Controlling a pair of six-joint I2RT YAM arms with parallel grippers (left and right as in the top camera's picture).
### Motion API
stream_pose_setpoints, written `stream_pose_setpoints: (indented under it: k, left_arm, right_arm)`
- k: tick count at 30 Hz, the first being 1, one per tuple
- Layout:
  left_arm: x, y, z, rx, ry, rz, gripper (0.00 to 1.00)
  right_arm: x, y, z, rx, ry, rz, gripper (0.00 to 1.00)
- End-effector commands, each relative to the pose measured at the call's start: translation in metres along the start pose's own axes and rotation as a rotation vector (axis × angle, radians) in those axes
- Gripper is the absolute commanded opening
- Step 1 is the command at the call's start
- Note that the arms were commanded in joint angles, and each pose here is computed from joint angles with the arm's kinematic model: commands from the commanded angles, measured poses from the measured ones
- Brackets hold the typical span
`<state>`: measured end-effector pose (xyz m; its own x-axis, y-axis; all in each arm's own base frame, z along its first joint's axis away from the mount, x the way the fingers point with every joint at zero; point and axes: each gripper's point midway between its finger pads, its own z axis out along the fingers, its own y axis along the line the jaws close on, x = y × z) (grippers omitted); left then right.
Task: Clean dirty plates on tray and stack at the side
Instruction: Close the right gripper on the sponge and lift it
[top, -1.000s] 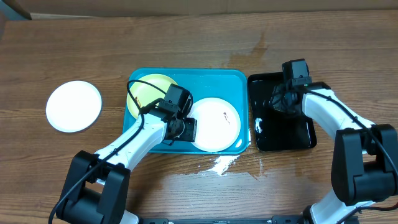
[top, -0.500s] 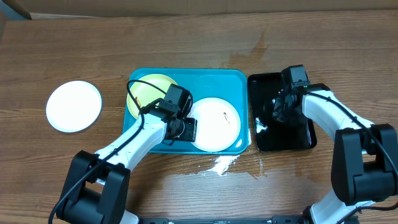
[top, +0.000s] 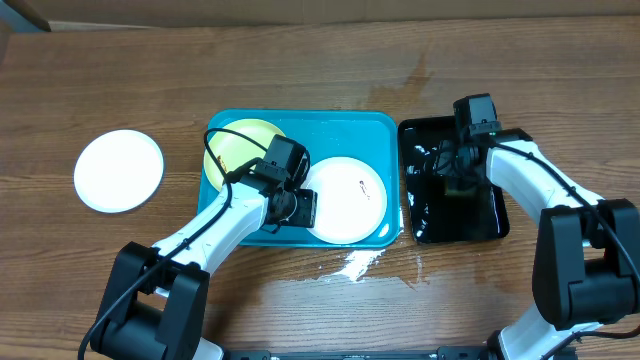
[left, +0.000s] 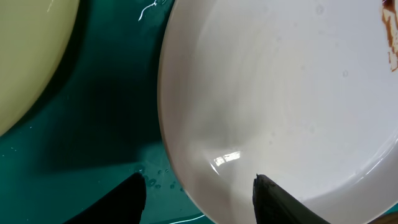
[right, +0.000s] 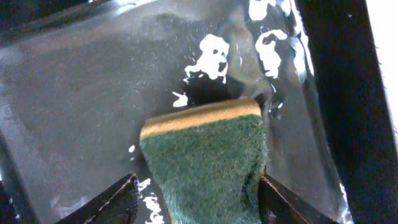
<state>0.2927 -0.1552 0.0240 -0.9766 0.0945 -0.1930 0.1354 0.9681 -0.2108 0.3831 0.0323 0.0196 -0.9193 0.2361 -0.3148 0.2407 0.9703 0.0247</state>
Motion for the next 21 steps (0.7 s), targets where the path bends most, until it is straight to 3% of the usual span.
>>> stream_pose_setpoints:
  k: [1,8,17,21]
  left_arm:
    - [-0.007,-0.003,-0.002,0.007,-0.016,-0.014,0.58]
    - [-0.007,-0.003,-0.002,0.007,-0.016,-0.014,0.58]
    - [-0.007,-0.003,-0.002,0.007,-0.016,-0.014,0.58]
    - [-0.007,-0.003,-0.002,0.007,-0.015,-0.014,0.58]
  right_arm:
    - [0.013,-0.004,0.011,0.005,0.015,-0.003,0.63]
    - [0.013,-0.004,0.011,0.005,0.013,-0.004,0.63]
    - [-0.010,-0.004,-0.010,0.025,-0.021,-0.049,0.75]
    - [-0.001,-0.005,-0.006,0.023,-0.002,-0.051,0.76]
